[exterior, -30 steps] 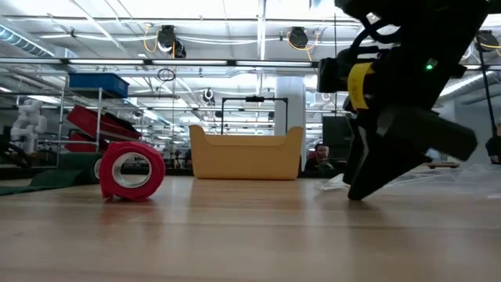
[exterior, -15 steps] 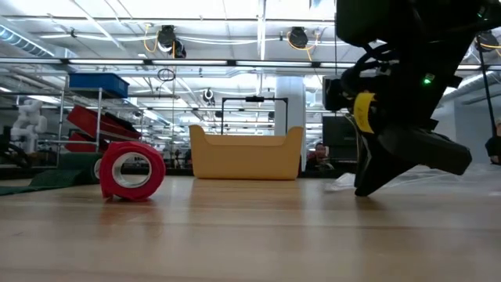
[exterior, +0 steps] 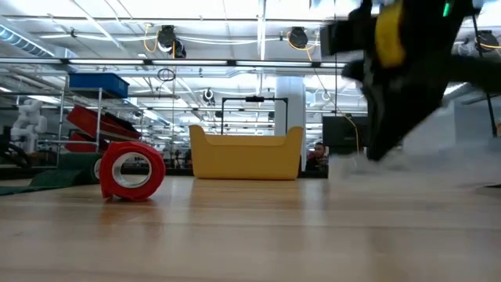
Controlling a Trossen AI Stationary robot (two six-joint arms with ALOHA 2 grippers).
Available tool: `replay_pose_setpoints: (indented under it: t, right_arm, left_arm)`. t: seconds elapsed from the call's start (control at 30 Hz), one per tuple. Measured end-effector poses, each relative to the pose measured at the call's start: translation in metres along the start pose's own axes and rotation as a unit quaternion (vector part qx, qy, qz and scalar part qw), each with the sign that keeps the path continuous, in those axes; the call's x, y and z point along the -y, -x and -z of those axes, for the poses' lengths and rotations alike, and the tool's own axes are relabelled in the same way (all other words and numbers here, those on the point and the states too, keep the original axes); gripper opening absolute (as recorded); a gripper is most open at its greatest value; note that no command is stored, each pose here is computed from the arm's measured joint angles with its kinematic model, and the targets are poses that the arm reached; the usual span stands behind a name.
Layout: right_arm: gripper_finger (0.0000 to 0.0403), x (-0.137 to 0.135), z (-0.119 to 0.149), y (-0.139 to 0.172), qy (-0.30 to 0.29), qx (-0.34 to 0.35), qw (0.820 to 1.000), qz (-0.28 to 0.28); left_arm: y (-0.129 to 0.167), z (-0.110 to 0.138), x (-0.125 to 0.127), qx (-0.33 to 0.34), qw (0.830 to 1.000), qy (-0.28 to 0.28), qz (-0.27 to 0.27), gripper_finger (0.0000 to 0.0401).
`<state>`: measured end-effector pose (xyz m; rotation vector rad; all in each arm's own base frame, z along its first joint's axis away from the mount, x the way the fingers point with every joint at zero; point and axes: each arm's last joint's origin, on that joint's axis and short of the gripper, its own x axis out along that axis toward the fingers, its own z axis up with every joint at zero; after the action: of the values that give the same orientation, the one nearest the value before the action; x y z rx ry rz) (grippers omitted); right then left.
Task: Roll bandage
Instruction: Open the transparent zip bag
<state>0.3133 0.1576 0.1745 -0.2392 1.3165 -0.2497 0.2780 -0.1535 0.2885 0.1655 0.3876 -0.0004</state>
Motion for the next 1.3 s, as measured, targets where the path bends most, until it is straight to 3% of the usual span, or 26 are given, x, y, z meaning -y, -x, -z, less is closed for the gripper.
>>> replay_pose_setpoints:
  t: [0.27,0.5,0.67,0.87,1.03,1.17,1.3]
  right_arm:
    - [0.0000,-0.032,-0.023,0.076,0.049,0.117,0.991,-0.039]
    - [0.0000,-0.041,-0.023,0.109,0.060,0.168,0.984,-0.017]
    - [0.0000,-0.041,-0.019,0.109,0.053,0.154,0.987,-0.010]
    - [0.0000,-0.038,-0.013,0.107,0.022,0.126,0.992,0.001]
    - [0.0003,-0.053,-0.012,0.101,-0.014,0.157,0.987,-0.043]
    - [0.0034,-0.072,-0.002,0.076,0.005,0.161,0.982,-0.099]
    - [0.0083,-0.071,0.010,0.050,-0.002,0.135,0.987,-0.092]
  left_arm:
    - [0.002,-0.004,0.014,0.031,0.996,-0.058,0.057,0.0173]
    - [-0.017,0.004,0.049,0.093,0.976,-0.178,0.086,0.0173]
    - [-0.043,0.026,0.067,0.080,0.972,-0.206,0.072,0.0174]
    - [-0.068,0.055,0.073,0.021,0.976,-0.217,-0.004,0.0212]
    - [-0.074,0.066,0.078,0.005,0.974,-0.227,-0.020,0.0251]
    - [-0.071,0.066,0.082,0.006,0.973,-0.228,-0.016,0.0262]
    - [-0.068,0.067,0.086,0.008,0.973,-0.232,-0.009,0.0263]
